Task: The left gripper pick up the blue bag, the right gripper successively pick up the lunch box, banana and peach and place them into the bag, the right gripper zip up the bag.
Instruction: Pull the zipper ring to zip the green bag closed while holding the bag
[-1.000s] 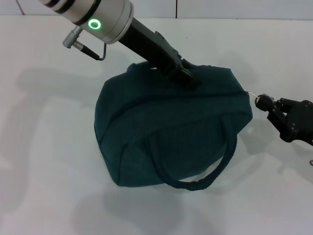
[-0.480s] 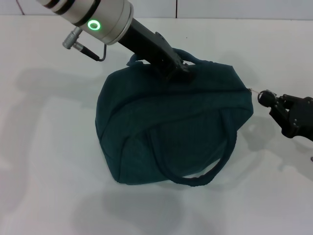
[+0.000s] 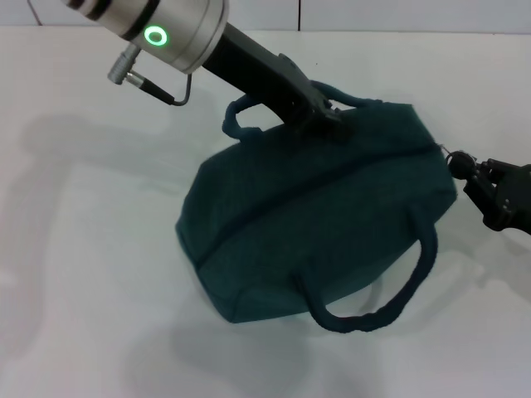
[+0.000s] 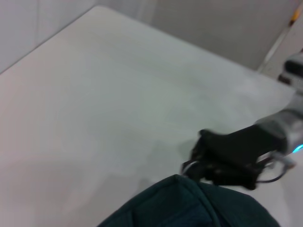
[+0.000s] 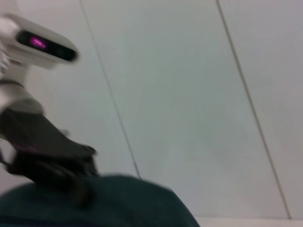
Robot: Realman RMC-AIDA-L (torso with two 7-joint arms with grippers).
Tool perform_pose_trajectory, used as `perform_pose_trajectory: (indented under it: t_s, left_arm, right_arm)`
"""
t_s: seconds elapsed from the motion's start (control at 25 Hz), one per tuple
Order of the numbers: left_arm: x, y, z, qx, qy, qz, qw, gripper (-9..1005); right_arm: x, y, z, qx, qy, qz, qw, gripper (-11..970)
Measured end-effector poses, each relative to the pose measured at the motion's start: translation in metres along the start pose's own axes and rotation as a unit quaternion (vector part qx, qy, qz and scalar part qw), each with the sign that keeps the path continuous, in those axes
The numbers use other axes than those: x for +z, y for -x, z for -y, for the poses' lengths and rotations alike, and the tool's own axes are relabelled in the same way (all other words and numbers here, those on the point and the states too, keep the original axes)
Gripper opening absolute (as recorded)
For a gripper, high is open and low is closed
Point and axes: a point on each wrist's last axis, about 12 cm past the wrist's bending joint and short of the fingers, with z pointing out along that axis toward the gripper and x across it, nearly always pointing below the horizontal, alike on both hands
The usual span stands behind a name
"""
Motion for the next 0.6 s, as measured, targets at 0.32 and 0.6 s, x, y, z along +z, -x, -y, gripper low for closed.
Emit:
perform_pose_trajectory:
  t_s: [0.32, 0.6]
  left_arm:
    - [-0.0119, -0.0008, 0.0030, -0.012, -0.029, 0.023, 0.999, 96]
    - [-0.0095, -0.0077, 0.0022, -0.024, -0.036, 0.020, 0.999, 122]
  right_arm:
    - [0.0017, -0.0054, 0.0015, 0.002, -0.010, -0.019, 1.000, 149]
    - [0.0022, -0.0095, -0.0023, 0.011, -0.002, -0.025, 1.000, 157]
